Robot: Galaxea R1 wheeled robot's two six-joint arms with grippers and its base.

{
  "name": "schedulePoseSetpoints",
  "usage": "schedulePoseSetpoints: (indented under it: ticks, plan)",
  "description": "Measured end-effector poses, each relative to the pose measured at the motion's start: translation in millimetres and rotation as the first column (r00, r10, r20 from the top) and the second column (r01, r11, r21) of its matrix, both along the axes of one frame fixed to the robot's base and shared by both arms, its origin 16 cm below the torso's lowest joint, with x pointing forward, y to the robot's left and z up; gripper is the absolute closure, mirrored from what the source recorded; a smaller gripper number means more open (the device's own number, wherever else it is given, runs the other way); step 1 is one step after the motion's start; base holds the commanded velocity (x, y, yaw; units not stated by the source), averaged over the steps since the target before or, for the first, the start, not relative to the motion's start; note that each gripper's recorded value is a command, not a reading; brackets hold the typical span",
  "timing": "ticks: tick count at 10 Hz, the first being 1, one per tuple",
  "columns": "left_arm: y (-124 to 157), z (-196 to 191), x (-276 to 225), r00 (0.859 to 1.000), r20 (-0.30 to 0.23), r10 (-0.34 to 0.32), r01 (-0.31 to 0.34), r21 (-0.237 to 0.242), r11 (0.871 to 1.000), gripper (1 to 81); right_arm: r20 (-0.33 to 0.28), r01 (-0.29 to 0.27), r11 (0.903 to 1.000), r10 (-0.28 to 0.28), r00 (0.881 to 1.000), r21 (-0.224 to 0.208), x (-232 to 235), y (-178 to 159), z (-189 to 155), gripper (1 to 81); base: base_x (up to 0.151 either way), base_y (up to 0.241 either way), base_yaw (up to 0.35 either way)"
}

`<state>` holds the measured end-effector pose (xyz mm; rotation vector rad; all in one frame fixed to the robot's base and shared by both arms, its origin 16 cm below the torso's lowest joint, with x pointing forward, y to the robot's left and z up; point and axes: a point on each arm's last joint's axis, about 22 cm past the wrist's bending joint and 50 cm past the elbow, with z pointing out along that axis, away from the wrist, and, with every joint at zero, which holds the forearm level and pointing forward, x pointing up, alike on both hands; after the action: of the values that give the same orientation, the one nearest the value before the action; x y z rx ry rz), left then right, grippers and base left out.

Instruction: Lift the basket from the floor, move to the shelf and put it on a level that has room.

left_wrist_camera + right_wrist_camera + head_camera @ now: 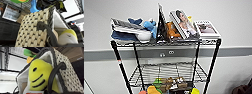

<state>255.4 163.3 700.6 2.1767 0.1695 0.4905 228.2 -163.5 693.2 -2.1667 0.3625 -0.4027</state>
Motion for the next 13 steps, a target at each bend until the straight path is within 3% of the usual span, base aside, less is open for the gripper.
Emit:
schedulePoseSetpoints:
  ticks: [2, 10, 13]
  plan:
    - [0.1, 0.9, 2.6, 1.000, 0.004, 0.002, -0.002, 0.000, 1.000, 81.1, 0.003, 0.004, 1.0000, -0.004, 1.000, -0.001, 1.7, 0.0, 0.0, 81.1, 0.073, 0.000, 0.000]
    - [-1.5, 1.8, 1.2, 1.000, 0.006, 0.001, -0.001, -0.003, 1.000, 81.1, 0.006, 0.003, 1.0000, -0.003, 1.000, -0.002, 0.9, -2.0, 1.5, 81.1, 0.000, 0.000, 0.000]
    - [1.7, 12.8, -2.9, 1.000, 0.006, -0.003, 0.003, -0.014, 1.000, 81.1, 0.021, -0.011, 0.9996, 0.010, 1.000, 0.026, 1.6, 2.5, 21.8, 81.1, 0.000, 0.000, 0.000]
